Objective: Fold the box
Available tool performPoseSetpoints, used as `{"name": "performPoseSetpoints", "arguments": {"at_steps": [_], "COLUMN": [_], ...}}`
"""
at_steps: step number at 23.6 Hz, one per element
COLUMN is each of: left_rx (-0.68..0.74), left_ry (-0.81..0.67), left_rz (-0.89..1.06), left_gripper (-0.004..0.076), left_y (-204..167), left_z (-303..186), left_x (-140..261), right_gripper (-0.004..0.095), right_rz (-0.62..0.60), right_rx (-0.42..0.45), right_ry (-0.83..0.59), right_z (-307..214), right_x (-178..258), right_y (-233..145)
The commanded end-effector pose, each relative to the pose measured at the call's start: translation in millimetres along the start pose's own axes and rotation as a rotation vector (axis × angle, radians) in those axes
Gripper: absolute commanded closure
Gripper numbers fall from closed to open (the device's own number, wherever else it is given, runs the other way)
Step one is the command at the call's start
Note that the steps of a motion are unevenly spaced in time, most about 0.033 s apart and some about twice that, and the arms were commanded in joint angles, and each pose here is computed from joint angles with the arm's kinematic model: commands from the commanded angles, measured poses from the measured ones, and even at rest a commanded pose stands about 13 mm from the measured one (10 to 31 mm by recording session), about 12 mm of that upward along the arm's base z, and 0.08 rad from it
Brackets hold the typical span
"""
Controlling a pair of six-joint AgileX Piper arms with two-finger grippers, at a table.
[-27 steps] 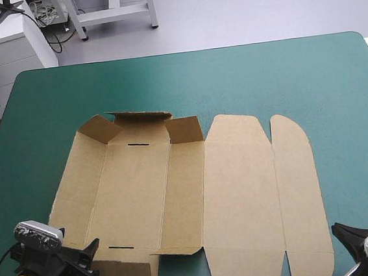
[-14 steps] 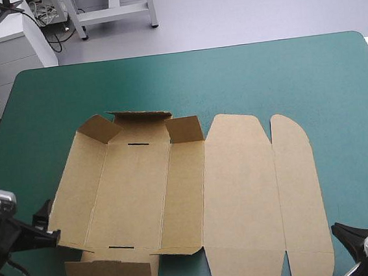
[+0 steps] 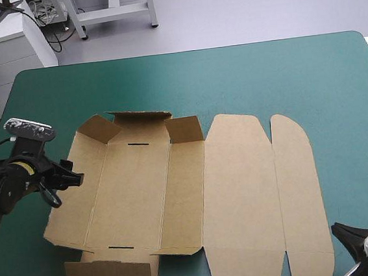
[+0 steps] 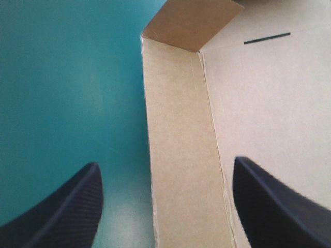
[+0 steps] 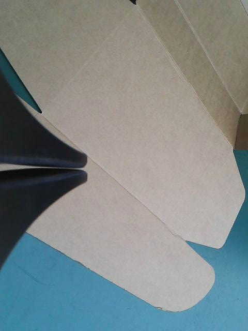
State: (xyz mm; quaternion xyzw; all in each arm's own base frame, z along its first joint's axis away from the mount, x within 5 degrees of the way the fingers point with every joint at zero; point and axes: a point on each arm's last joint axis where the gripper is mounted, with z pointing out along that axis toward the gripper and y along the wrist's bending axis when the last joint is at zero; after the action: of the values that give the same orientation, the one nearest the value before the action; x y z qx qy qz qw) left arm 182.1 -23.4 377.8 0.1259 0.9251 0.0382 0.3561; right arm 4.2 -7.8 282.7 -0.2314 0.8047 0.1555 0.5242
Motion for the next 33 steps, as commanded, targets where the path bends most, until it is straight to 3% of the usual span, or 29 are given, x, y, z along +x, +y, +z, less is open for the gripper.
{"name": "performPoseSetpoints", "arguments": {"at_steps": [1, 7, 13, 22, 29, 33], "left_rx": [-0.032, -0.033, 0.263, 0.344, 0.4, 0.508], "left_ry": [-0.026, 0.041, 0.23, 0.432, 0.451, 0.439], "left_rz": [-0.052, -0.234, -0.343, -0.274, -0.264, -0.298], "left_gripper": [0.0265, 0.0273, 0.0272, 0.0272, 0.0272, 0.0272], "left_y": [10.9, 45.4, 71.3, 76.9, 69.8, 63.2], "left_z": [8.1, 21.5, 52.0, 97.4, 109.1, 114.2], "left_x": [-13.9, -4.6, 16.6, 40.0, 51.7, 49.1], "right_gripper": [0.0913, 0.0913, 0.0913, 0.0913, 0.0913, 0.0913], "right_rz": [-0.011, -0.012, -0.025, -0.029, -0.032, -0.042], "right_rx": [0.007, 0.008, 0.026, 0.031, 0.036, 0.044], "right_ry": [-0.072, -0.072, -0.076, -0.077, -0.081, -0.084], "right_z": [-2.0, -2.0, -2.1, -2.1, -2.1, -2.2], "right_x": [-13.4, -13.4, -13.7, -13.8, -14.2, -14.5], "right_y": [0.3, 0.1, -1.4, -1.9, -2.3, -3.0]}}
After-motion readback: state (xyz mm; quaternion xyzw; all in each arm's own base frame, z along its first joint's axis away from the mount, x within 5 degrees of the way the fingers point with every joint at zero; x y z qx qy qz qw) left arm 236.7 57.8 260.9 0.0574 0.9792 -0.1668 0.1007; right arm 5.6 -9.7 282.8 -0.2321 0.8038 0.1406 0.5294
